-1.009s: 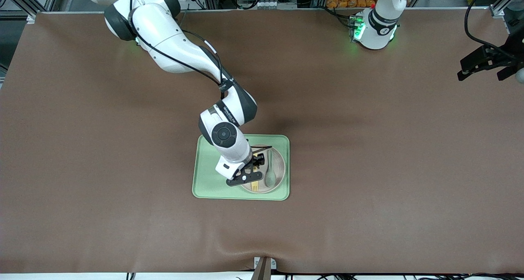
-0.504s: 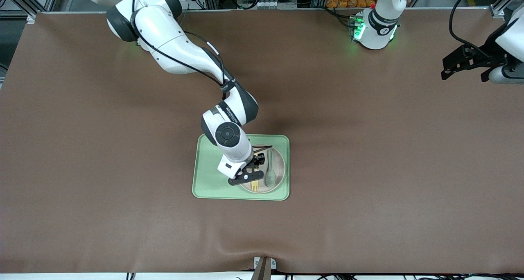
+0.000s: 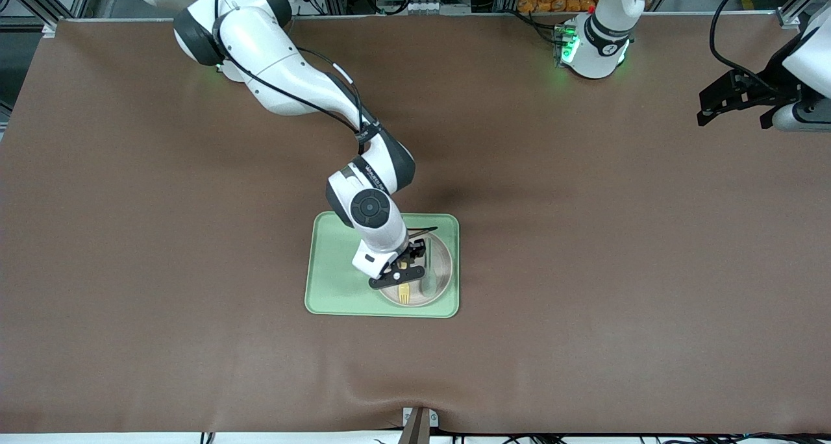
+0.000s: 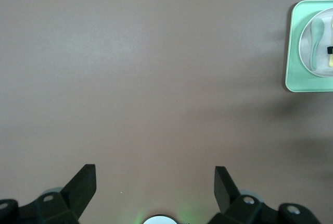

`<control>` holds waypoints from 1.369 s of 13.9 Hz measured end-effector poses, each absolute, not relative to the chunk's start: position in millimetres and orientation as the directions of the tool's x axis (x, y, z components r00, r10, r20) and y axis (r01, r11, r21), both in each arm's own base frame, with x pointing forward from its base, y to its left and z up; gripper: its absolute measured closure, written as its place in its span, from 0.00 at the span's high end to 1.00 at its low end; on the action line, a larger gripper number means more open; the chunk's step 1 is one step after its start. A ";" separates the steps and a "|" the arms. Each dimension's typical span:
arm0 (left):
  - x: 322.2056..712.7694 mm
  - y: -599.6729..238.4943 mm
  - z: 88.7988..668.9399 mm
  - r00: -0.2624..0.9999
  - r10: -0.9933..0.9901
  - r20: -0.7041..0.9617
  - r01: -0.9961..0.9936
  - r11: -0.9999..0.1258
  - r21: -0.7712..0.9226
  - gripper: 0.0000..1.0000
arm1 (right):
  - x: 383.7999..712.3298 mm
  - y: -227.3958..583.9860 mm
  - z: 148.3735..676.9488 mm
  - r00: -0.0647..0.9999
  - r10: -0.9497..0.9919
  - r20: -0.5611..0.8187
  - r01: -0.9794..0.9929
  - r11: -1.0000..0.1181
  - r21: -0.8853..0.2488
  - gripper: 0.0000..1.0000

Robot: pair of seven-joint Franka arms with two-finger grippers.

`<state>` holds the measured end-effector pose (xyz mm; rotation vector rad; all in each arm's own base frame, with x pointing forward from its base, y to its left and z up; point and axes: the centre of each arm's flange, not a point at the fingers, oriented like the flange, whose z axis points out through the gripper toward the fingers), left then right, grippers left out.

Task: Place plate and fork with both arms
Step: 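Close the right gripper on the yellow fork handle, then carry the fork with the right gripper beside the plate on the tray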

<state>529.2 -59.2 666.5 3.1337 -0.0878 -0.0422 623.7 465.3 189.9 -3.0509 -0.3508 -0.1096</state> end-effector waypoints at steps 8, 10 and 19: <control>525.1 -54.8 673.3 0.999 -0.048 -0.018 -0.048 -0.999 0.007 1.00 | 623.4 467.7 191.9 0.967 0.238 0.090 0.242 -0.969 -0.044 0.20; 524.6 -52.0 674.3 0.999 -0.043 -0.017 -0.043 -0.999 0.007 1.00 | 624.2 466.9 192.2 0.969 0.228 0.091 0.233 -0.972 -0.043 0.20; 524.4 -50.2 674.4 0.999 -0.038 -0.018 -0.038 -0.999 0.007 1.00 | 629.3 467.3 203.7 0.975 0.200 0.093 0.206 -0.977 -0.053 0.20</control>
